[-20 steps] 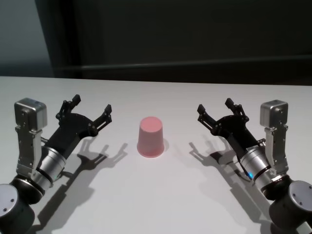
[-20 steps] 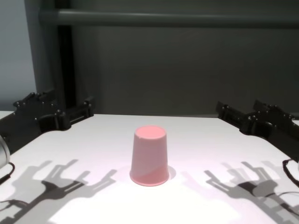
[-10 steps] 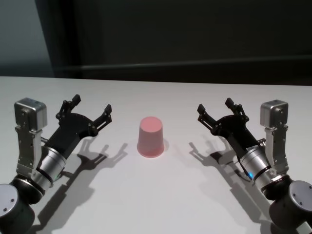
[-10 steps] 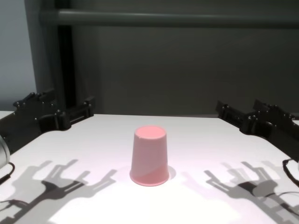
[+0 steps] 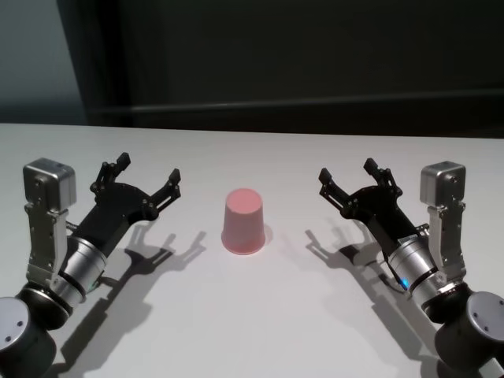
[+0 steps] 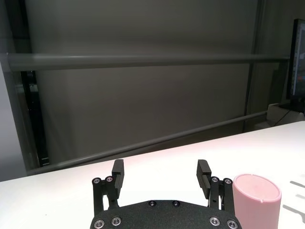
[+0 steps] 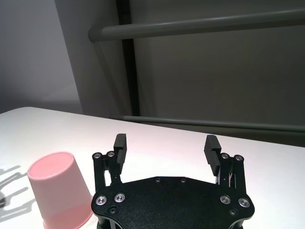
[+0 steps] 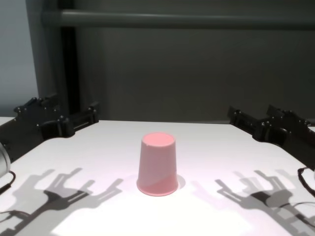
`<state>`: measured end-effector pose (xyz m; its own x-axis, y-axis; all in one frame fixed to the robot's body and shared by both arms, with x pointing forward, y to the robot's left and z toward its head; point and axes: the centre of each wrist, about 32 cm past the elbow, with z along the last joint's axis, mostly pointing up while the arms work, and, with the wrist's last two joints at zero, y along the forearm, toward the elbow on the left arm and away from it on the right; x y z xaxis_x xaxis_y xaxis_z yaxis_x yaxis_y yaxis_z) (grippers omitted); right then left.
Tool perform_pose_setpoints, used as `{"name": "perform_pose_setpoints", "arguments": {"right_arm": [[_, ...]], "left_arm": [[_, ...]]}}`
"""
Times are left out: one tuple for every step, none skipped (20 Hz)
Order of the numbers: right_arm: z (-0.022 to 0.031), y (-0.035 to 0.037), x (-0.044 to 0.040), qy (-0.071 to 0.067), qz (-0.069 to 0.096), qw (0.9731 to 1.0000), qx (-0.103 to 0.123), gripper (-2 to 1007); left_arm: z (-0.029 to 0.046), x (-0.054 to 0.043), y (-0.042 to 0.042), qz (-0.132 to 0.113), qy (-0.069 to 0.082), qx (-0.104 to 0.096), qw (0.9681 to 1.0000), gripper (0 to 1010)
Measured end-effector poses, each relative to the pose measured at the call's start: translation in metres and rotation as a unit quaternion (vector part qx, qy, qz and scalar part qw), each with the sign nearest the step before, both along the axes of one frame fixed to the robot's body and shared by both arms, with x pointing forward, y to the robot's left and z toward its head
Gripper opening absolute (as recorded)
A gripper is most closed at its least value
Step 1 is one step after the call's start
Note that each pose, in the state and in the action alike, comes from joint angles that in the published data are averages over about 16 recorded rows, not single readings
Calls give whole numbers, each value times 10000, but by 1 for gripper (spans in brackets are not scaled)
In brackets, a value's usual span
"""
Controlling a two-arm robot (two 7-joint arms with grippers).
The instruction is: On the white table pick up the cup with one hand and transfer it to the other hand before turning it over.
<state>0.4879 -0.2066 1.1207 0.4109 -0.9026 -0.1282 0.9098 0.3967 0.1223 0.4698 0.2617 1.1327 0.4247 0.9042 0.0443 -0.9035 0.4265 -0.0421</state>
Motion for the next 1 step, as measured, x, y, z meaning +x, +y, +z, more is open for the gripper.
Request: {"name": "perform_pose_setpoints", "arguments": {"right_arm": [[0,0,0,0,0,10000,0,1000]], "left_arm": [[0,0,0,0,0,0,10000,1001]]}}
